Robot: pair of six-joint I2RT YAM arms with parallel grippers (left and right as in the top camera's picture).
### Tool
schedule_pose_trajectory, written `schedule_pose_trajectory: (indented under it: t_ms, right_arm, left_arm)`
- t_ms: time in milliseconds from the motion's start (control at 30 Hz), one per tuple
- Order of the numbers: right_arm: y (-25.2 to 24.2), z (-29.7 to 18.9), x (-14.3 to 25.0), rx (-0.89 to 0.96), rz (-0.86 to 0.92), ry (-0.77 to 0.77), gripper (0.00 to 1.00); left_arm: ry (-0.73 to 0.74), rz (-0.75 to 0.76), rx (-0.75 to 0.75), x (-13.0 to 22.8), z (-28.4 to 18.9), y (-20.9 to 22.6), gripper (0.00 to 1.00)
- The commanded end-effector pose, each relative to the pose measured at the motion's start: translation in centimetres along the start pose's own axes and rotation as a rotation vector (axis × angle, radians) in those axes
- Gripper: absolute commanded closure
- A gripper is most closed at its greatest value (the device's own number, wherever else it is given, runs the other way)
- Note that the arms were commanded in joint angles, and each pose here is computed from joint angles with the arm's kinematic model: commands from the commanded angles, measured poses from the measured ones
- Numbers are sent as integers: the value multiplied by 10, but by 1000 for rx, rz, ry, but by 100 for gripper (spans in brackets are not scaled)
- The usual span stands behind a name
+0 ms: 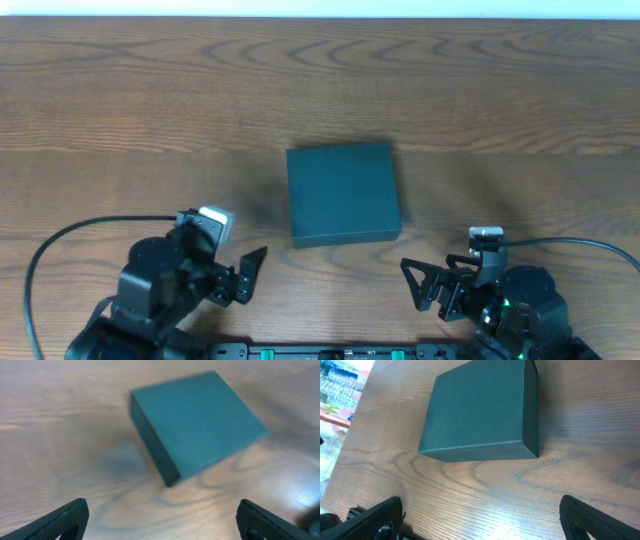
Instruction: Pack container
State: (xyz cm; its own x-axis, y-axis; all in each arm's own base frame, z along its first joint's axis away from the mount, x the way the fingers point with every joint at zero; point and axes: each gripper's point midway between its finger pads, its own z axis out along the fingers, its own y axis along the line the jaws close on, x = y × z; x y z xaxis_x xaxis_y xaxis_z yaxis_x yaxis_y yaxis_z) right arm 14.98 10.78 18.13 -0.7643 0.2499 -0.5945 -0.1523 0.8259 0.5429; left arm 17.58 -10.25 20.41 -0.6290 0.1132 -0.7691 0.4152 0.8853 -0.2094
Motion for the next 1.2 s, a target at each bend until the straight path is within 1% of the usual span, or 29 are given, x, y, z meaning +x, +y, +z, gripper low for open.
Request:
schedule_pose_trajectory:
  t_ms: [0,167,333,467,600,800,1167]
  right_arm:
    - [1,-3,-5,5,12,-19,1]
    - [1,-3,-5,5,12,-18,1]
    - [1,-3,-5,5,12,-18,1]
    - [1,-3,-5,4,12,-18,1]
    - [1,-3,-5,5,12,-18,1]
    - [1,-3,-5,5,12,-18,1]
    - [1,-3,-5,5,12,-19,1]
  left_arm:
    - [-89,22,-176,-1,-10,34,5]
    - [-221,-31,-263,20,4,63,5]
    - [-315,-52,-306,29,21,83,5]
    - [-317,-64,-324,43,36,93,5]
    - [-337,-60,-323,49,47,98,5]
    - [-366,-52,-321,45,51,99,5]
    - [-365,-53,-324,46,51,100,5]
